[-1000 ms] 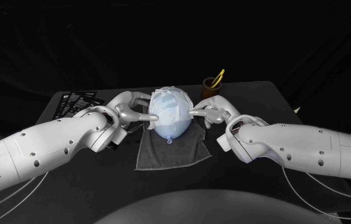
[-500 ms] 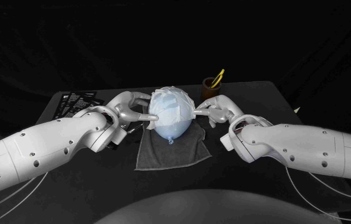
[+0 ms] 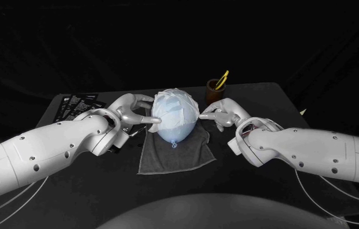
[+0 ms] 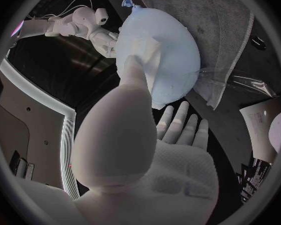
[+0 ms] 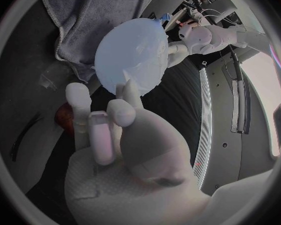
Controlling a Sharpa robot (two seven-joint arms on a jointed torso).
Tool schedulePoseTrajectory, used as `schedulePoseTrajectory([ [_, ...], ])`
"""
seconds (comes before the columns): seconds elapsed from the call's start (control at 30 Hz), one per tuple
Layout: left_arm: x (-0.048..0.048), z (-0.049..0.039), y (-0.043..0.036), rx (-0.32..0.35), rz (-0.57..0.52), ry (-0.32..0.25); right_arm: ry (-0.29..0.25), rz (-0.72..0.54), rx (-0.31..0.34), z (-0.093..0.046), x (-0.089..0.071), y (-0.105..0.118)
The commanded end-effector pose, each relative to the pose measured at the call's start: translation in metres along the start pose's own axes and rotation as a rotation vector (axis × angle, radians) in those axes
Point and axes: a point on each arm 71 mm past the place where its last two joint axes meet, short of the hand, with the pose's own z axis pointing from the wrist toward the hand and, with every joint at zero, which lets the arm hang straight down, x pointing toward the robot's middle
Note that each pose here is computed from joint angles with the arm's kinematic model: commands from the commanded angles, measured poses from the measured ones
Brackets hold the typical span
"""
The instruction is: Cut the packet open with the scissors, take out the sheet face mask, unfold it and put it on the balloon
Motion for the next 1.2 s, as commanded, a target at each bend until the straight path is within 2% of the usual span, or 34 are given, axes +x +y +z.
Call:
schedulePoseTrajectory([
  [0.03,0.0004,0.0004,-0.0016,0.004,-0.003,0.001,0.037,-0.055,-0.003,0.0,0.002,-0.001],
  [0.23,0.0003,0.0005,-0.0015,0.003,-0.005,0.001,0.044,-0.067,0.004,-0.001,0.002,-0.004],
  [0.43,0.0004,0.0006,-0.0015,0.003,-0.007,0.001,0.044,0.003,0.008,0.001,0.001,-0.007],
  [0.73,0.0005,0.0004,-0.0015,0.002,-0.009,0.003,0.058,0.088,-0.022,0.001,0.004,-0.003],
  [1.2,0.0008,0.0,-0.0018,0.002,-0.011,0.004,0.067,0.142,-0.042,0.002,0.01,0.004],
])
